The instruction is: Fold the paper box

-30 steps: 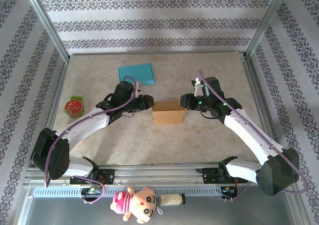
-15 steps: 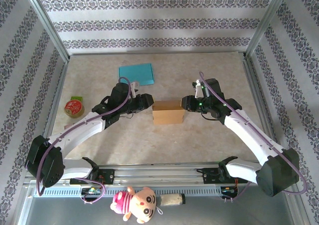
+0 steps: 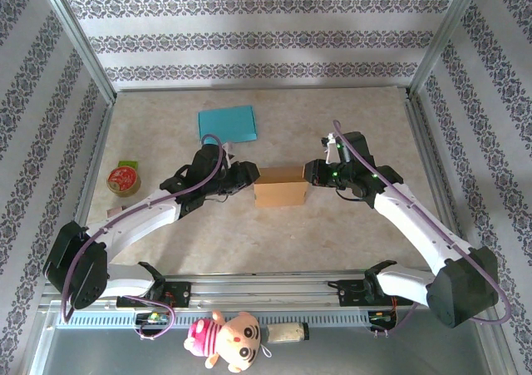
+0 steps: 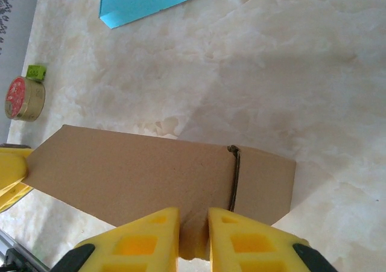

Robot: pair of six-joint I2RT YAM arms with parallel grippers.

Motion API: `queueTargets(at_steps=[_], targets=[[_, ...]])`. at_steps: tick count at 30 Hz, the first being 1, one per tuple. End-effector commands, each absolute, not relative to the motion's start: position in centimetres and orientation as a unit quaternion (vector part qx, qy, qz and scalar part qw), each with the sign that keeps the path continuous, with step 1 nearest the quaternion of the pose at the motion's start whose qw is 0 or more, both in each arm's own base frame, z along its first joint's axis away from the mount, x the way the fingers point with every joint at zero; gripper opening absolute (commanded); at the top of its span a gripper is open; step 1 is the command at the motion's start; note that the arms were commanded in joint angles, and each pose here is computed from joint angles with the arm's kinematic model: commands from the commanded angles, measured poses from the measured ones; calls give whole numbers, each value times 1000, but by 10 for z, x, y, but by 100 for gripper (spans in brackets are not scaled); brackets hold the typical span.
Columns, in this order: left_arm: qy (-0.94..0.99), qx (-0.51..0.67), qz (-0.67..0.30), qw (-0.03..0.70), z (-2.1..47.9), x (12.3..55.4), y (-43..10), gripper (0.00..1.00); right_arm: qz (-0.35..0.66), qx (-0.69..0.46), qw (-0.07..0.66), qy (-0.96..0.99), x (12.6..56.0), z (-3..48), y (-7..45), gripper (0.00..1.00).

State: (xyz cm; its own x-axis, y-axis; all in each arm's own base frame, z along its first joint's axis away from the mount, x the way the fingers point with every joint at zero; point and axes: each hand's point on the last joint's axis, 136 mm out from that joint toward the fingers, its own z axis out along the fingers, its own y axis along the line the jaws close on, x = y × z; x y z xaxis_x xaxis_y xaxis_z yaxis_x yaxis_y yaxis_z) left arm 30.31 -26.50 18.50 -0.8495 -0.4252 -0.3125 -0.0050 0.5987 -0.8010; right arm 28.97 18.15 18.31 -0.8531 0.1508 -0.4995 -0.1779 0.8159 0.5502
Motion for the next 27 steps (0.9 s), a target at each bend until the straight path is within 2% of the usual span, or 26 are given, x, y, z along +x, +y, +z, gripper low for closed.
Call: queueTargets(at_steps=[1, 9, 21, 27], targets=[[858, -122, -433, 249, 196, 304, -272, 29, 300, -14, 249, 921, 283, 168, 182, 18], [876, -109, -394, 255, 204, 298, -262, 31, 292, -18, 252, 922, 281, 167, 179, 18], [873, -111, -405, 250, 204, 296, -269, 31, 295, -19, 250, 922, 281, 168, 181, 17], [871, -108, -409, 249, 207, 294, -274, 23, 289, -25, 252, 923, 280, 166, 182, 14]])
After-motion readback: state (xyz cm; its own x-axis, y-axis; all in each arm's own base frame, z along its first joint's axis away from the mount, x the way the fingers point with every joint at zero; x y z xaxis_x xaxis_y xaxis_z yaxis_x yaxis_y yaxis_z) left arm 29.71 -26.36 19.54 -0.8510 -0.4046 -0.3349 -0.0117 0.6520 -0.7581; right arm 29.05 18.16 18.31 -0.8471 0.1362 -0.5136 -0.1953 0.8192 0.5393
